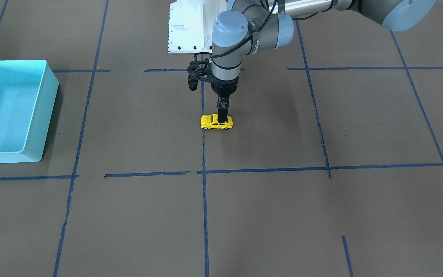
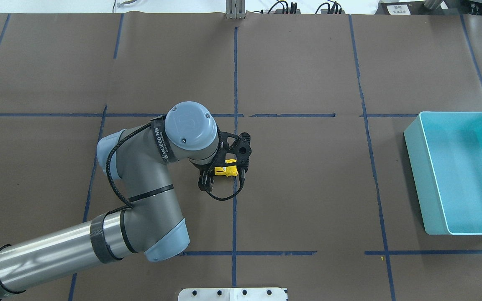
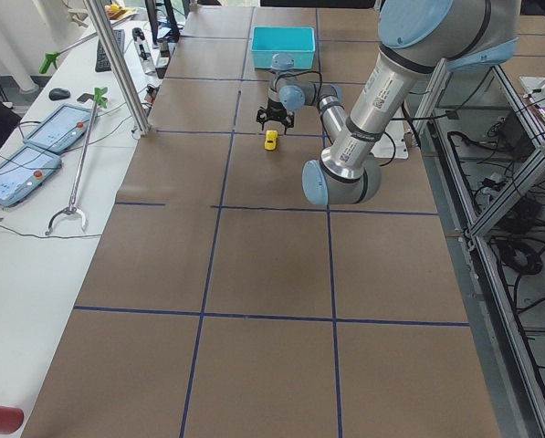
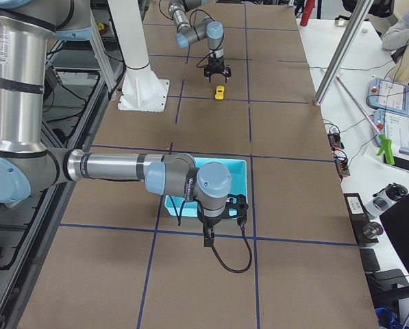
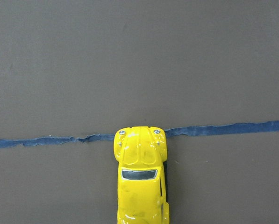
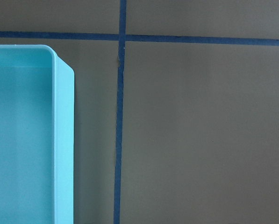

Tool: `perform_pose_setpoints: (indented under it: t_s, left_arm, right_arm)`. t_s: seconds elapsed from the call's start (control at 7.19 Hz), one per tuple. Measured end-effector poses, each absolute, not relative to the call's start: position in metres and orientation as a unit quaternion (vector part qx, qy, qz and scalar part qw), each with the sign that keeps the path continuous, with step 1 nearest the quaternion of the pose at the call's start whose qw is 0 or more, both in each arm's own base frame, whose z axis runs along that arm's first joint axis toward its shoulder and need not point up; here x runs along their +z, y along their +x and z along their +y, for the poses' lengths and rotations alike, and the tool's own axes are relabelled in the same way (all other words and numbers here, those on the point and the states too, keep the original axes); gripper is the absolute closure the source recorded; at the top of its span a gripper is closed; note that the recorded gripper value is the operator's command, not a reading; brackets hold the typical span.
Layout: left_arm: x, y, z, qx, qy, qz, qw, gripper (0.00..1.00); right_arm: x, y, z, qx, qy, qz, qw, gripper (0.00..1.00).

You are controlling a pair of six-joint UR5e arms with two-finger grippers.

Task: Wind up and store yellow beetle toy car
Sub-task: 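Close the left gripper onto the car's body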

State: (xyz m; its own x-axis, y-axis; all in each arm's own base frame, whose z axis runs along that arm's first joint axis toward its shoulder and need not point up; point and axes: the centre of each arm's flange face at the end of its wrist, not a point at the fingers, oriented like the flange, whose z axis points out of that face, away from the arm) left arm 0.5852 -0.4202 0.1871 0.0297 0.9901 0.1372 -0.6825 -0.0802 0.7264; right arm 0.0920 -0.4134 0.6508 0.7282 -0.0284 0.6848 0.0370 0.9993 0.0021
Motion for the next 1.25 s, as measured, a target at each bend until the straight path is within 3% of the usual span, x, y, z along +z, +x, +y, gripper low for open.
perform_pose_setpoints:
  t_s: [1.25]
  left_arm:
    - [0.188, 0.642, -0.434, 0.669, 0.292, 0.225, 0.645, 0.07]
  right_arm:
    - [0.651, 0.092, -0.413, -0.017, -0.006, -0.369, 0.929, 0.0]
